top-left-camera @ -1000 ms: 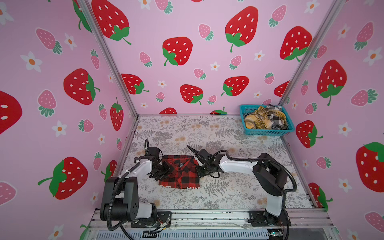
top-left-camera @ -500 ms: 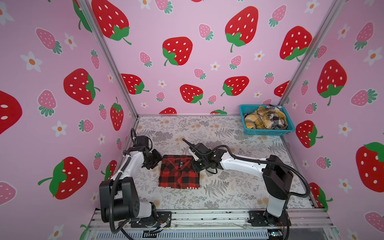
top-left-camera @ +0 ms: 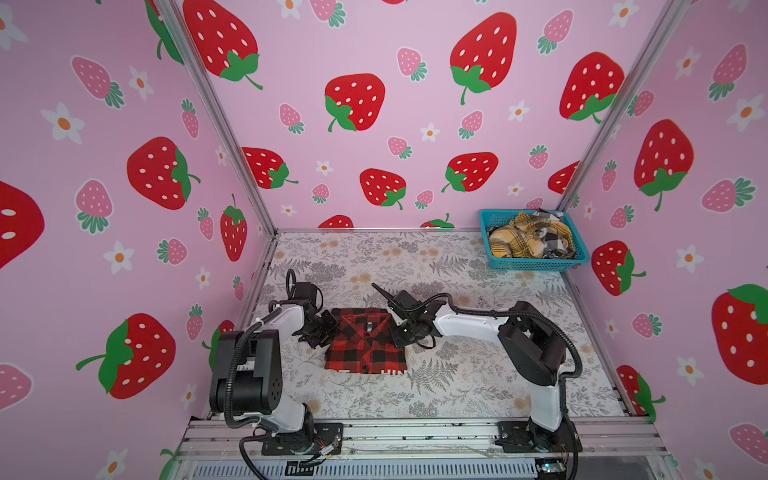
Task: Fold and stack the long sleeve shirts
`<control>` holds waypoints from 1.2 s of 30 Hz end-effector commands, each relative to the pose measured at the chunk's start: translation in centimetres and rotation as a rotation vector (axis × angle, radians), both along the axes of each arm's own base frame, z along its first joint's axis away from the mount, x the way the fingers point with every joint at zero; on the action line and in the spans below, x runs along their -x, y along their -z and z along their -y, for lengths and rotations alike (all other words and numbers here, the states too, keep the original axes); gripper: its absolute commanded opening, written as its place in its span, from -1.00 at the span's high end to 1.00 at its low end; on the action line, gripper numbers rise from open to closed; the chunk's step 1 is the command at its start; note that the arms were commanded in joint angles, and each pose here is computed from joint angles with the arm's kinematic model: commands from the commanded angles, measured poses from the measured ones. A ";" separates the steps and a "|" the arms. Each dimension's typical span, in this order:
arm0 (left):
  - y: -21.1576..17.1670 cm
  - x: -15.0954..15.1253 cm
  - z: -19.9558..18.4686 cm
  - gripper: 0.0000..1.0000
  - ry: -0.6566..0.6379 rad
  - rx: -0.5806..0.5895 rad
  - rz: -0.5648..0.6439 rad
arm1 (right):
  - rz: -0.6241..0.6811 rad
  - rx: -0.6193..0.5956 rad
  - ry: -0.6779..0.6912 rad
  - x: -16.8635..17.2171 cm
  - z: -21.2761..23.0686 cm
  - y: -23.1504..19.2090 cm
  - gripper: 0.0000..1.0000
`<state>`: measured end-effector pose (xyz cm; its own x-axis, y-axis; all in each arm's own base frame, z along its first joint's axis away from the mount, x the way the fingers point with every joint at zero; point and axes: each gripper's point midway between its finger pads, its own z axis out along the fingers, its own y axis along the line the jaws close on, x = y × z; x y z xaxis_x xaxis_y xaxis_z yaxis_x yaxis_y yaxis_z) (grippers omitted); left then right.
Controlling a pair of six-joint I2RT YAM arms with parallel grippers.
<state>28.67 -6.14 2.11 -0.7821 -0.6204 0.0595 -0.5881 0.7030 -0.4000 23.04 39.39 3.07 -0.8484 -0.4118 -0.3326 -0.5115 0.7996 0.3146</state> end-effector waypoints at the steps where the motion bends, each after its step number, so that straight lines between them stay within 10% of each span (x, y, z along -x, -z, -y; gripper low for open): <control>1: 0.4 -0.4 3.4 0.35 0.020 0.056 -0.006 | 0.027 0.062 0.078 -1.7 3.7 -0.3 0.45; 12: -4.2 -4.9 7.8 0.19 0.133 -0.052 0.126 | 0.086 0.080 0.126 -3.2 9.0 -3.3 0.46; 20: -8.0 0.8 9.0 0.48 0.305 -0.093 0.151 | 0.113 0.046 0.132 -1.0 10.3 -5.5 0.46; 24: -7.1 2.9 12.0 0.71 0.339 0.078 0.101 | 0.098 0.038 0.125 -0.1 10.3 -4.9 0.46; 36: -1.1 5.3 12.7 1.00 0.360 0.114 -0.054 | -0.007 0.060 0.124 2.3 10.8 -0.4 0.50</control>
